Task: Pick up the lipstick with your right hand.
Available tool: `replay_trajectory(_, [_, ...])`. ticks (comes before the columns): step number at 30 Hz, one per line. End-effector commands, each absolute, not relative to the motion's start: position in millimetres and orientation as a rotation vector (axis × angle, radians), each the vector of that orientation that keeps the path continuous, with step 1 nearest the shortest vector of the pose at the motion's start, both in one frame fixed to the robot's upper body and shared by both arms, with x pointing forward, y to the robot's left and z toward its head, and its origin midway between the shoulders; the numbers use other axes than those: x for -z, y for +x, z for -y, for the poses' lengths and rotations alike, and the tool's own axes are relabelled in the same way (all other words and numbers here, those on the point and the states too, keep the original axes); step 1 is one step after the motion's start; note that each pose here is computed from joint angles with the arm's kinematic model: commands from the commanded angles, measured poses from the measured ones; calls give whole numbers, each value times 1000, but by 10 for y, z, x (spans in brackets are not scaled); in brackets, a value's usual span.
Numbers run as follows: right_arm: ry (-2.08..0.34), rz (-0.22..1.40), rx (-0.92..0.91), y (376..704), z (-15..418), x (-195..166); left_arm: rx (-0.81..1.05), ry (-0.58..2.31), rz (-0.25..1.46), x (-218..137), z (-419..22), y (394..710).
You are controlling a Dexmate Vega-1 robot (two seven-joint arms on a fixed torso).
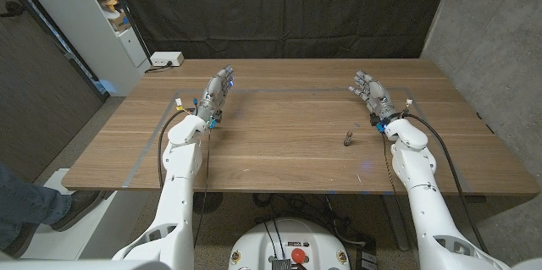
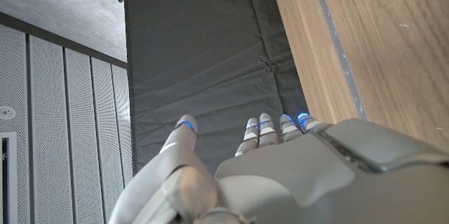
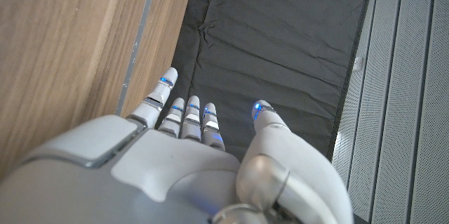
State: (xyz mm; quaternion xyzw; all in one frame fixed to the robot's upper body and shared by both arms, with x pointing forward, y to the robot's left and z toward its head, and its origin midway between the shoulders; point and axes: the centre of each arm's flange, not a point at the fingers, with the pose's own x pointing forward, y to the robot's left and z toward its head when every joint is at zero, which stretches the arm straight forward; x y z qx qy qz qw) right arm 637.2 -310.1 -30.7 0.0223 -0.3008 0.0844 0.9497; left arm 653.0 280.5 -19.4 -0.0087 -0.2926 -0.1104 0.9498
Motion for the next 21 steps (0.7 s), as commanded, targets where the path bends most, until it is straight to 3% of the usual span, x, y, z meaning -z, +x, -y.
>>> replay_trajectory(1, [49, 612, -153, 6295, 3196, 389, 238, -13, 589, 200, -2758, 6533])
replay_trajectory(21, [49, 628, -117, 6153, 3340, 458, 239, -10, 594, 147, -2772, 6532])
